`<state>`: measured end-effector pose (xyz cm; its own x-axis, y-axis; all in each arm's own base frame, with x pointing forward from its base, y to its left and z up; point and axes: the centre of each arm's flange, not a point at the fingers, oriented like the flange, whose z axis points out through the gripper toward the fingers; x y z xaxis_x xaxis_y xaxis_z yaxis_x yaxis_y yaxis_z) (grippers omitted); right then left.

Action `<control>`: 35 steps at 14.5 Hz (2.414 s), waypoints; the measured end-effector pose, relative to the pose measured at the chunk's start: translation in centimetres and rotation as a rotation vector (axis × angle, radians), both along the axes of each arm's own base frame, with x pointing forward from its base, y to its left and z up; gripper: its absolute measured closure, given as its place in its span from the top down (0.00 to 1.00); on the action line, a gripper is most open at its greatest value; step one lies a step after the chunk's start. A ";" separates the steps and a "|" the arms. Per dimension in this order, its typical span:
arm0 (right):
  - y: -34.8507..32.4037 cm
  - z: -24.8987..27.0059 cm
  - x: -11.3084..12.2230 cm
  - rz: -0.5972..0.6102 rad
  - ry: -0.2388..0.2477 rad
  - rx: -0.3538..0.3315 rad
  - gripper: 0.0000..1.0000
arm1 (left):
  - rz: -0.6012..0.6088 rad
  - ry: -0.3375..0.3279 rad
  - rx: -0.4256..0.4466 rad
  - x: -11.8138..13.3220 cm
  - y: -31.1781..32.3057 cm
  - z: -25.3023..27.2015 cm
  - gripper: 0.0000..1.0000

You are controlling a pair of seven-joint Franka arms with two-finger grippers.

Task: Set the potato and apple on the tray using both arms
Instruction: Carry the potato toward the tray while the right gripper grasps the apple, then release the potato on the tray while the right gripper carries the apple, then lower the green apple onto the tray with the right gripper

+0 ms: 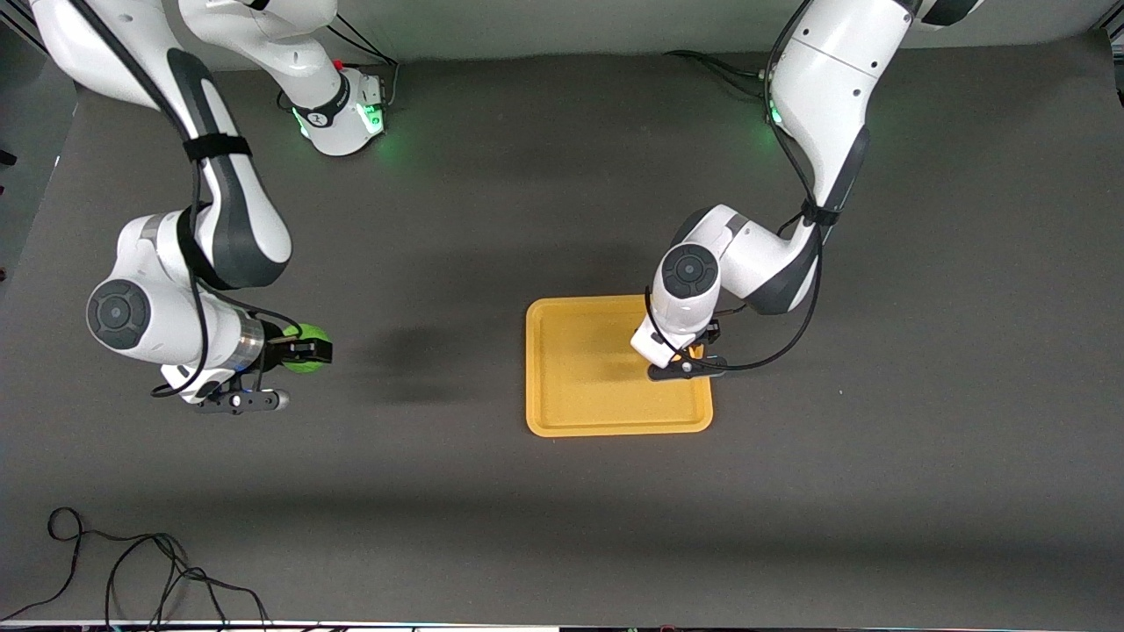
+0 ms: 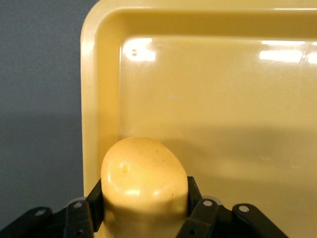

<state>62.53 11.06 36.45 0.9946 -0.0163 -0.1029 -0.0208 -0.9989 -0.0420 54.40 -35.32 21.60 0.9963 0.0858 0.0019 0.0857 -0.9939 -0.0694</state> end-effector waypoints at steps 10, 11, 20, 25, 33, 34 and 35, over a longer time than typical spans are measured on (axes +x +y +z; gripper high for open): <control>25.2 -3.4 1.2 -0.188 -0.072 0.011 0.76 | 0.018 -0.036 0.027 2.4 2.5 4.0 1.00; 27.5 -4.2 1.1 -0.198 -0.098 0.035 0.76 | 0.013 -0.036 0.036 3.2 3.9 5.8 1.00; 41.9 -14.1 -4.2 -0.206 -0.146 0.102 0.76 | -0.157 0.025 0.028 6.9 27.0 21.7 1.00; 41.7 -17.1 -4.9 -0.206 -0.130 0.059 0.76 | -0.138 -0.007 0.007 4.5 34.1 29.0 1.00; 40.8 -17.0 -4.1 -0.230 -0.133 0.057 0.76 | -0.083 -0.049 0.017 1.4 36.8 35.1 1.00; 40.8 -17.0 -4.1 -0.235 -0.133 0.056 0.81 | -0.075 -0.051 0.018 1.1 37.2 35.5 1.00; 40.8 -17.0 -4.1 -0.240 -0.132 0.056 0.89 | -0.066 -0.051 0.019 0.8 37.7 35.8 1.00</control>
